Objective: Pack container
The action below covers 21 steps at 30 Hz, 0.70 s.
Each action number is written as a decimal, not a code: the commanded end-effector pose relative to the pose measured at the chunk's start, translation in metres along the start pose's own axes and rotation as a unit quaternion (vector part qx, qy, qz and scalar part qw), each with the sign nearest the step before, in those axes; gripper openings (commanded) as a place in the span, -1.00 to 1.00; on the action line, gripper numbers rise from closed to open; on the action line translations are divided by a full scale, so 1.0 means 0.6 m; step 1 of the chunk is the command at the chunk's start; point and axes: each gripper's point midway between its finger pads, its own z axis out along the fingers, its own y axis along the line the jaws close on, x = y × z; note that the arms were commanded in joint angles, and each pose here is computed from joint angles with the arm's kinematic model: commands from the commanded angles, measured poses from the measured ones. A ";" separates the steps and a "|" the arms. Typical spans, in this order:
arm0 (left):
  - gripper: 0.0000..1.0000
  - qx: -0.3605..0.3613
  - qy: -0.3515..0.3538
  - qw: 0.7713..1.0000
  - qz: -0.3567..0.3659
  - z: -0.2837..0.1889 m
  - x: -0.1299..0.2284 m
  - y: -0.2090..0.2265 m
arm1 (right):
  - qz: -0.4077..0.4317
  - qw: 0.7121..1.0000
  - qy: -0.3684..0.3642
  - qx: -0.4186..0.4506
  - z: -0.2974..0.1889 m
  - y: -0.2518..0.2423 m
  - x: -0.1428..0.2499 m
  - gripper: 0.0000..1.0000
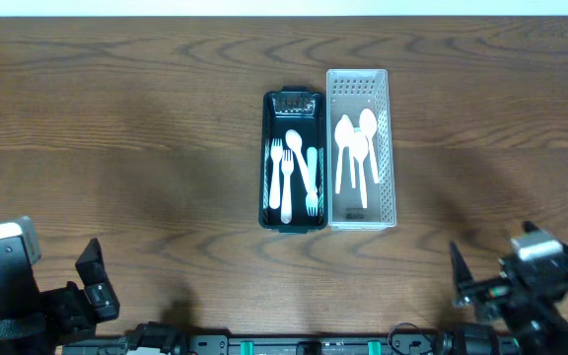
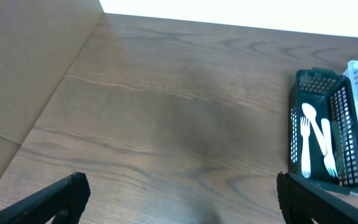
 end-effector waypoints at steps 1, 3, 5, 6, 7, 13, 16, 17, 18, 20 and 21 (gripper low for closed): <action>0.96 -0.010 0.010 1.000 -0.004 -0.002 0.009 0.007 | 0.004 0.999 0.036 -0.020 0.040 0.009 0.057 0.99; 0.96 -0.010 0.010 1.000 -0.004 -0.002 0.009 0.007 | 0.010 0.998 0.057 -0.025 0.062 0.011 0.092 0.98; 0.96 -0.010 0.010 1.000 -0.004 -0.002 0.009 0.007 | 0.014 0.997 0.068 -0.028 0.080 0.013 0.122 0.99; 0.96 -0.010 0.010 1.000 -0.004 -0.002 0.009 0.007 | 0.013 0.997 0.068 -0.028 0.089 0.013 0.135 0.99; 0.96 -0.010 0.010 1.000 -0.004 -0.002 0.009 0.007 | 0.013 0.997 0.065 -0.027 0.098 0.013 0.146 0.99; 0.96 -0.010 0.010 1.000 -0.004 -0.002 0.009 0.007 | 0.009 0.998 0.052 -0.024 0.135 0.016 0.202 0.99; 0.96 -0.010 0.010 1.000 -0.004 -0.002 0.009 0.007 | 0.009 0.998 0.054 -0.022 0.151 0.016 0.227 0.98; 0.96 -0.010 0.010 1.000 -0.004 -0.002 0.009 0.007 | 0.009 0.998 0.053 -0.022 0.156 0.017 0.233 0.98; 0.96 -0.010 0.010 1.000 -0.004 -0.002 0.009 0.007 | 0.009 0.998 0.053 -0.022 0.160 0.017 0.239 0.99; 0.96 -0.010 0.010 1.000 -0.004 -0.002 0.009 0.007 | 0.009 0.998 0.053 -0.022 0.169 0.017 0.252 0.98; 0.96 -0.010 0.010 1.000 -0.004 -0.002 0.009 0.007 | 0.009 0.998 0.054 -0.022 0.172 0.018 0.258 0.98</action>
